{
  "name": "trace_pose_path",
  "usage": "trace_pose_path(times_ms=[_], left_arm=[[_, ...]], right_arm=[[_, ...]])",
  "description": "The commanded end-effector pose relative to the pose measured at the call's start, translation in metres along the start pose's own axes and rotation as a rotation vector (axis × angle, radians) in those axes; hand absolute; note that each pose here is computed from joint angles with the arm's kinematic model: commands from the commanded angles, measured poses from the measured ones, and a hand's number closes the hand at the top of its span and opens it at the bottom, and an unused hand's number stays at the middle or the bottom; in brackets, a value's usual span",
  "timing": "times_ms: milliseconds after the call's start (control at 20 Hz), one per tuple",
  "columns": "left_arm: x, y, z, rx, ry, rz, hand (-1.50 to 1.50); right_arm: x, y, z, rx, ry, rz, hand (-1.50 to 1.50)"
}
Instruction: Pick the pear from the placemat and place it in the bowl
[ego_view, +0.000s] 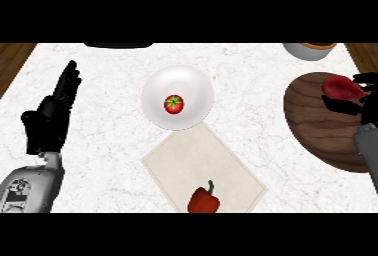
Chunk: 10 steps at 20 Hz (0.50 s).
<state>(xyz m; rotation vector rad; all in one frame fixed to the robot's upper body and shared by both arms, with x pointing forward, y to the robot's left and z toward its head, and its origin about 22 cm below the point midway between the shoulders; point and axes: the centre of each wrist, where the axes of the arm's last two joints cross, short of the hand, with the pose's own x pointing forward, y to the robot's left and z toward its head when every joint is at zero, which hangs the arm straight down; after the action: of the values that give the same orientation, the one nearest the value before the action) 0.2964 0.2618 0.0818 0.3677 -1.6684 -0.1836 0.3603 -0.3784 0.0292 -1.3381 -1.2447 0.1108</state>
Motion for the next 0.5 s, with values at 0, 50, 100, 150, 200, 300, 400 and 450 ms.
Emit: trace_pose_path(times_ms=[0,50,100,150,200,300,400,450], left_arm=[[0.01,-0.003,-0.006,-0.012,-0.001,0.008,0.0],[-0.002,-0.008,0.001,-0.007,0.01,-0.006,0.0],[0.001,-0.009,0.007,-0.013,0.003,0.003,0.0],[0.012,0.004,-0.006,0.001,0.005,0.007,0.0],[0.01,-0.005,0.005,-0.018,-0.013,-0.015,0.0],[0.011,0.014,-0.005,0.014,-0.004,-0.002,0.0],[-0.014,-0.008,-0.003,0.016,-0.001,-0.011,0.0],[0.001,-0.013,-0.003,-0.005,0.014,0.004,0.0]], right_arm=[[-0.003,0.018,0.003,0.081,0.019,-0.124,-1.5],[-0.025,0.001,-0.004,0.075,0.0,-0.179,-1.5],[-0.019,0.007,-0.006,0.093,-0.014,-0.181,-1.5],[-0.026,0.004,-0.007,0.097,-0.028,-0.205,-1.5],[-0.013,0.012,-0.006,0.101,-0.049,-0.241,-1.5],[-0.037,0.003,-0.005,0.061,-0.074,-0.299,-1.5],[-0.032,-0.012,-0.023,0.033,-0.109,-0.341,-1.5],[-0.023,0.005,-0.014,0.018,-0.071,-0.359,-1.5]])
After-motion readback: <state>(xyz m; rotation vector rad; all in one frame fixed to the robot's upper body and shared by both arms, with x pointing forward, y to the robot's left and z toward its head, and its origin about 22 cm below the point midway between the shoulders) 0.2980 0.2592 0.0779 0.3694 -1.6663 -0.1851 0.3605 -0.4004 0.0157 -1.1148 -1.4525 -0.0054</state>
